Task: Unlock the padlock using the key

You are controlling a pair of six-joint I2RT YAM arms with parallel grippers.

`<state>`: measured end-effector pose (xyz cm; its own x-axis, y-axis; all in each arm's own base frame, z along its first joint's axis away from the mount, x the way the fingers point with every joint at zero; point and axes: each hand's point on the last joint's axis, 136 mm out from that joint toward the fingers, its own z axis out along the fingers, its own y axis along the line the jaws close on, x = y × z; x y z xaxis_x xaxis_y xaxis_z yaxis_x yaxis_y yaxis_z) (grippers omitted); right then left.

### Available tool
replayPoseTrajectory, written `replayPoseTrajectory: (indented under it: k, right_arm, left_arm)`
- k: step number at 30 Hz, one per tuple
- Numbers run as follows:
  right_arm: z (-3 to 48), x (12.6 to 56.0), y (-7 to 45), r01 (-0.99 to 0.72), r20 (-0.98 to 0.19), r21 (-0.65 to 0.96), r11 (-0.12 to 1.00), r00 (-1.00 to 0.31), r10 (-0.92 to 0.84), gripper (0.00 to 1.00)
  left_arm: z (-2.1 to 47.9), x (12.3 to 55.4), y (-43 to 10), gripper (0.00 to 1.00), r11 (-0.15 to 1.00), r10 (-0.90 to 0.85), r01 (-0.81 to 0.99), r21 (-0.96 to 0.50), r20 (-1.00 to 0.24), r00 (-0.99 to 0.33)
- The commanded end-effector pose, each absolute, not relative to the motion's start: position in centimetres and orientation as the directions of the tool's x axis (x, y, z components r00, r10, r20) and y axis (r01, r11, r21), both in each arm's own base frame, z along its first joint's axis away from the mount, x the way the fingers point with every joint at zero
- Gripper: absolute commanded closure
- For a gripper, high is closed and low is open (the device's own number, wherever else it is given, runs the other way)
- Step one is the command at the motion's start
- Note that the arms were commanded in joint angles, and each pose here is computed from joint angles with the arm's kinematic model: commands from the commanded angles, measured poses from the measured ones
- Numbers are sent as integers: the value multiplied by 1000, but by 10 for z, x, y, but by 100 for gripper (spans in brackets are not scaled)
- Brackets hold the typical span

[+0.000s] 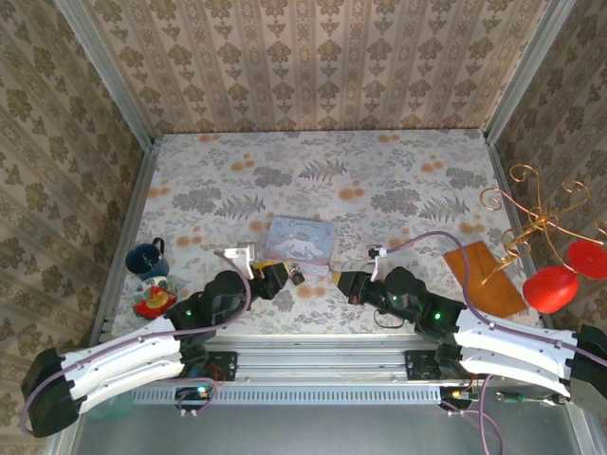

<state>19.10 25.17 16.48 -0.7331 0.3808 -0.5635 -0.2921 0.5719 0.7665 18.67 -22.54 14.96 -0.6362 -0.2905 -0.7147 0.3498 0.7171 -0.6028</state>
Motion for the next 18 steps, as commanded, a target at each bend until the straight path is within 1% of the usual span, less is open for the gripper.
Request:
replayPoseTrajectory:
  k: [1,8,18]
  right_arm:
    - [168,198,250,-287,-585,746,601,-713,385,100]
    - [165,198,256,-291,-578,749,595,-725,374,100]
    - [164,198,255,-288,-576,750,595,-726,376,100]
  left_arm:
    - [113,190,-218,49,806,-238,267,-528,-702,-671]
    - [74,200,-252,46,863,-53,313,-396,-688,-723]
    - [43,231,-275,42,910,26,284,-301,-643,-765]
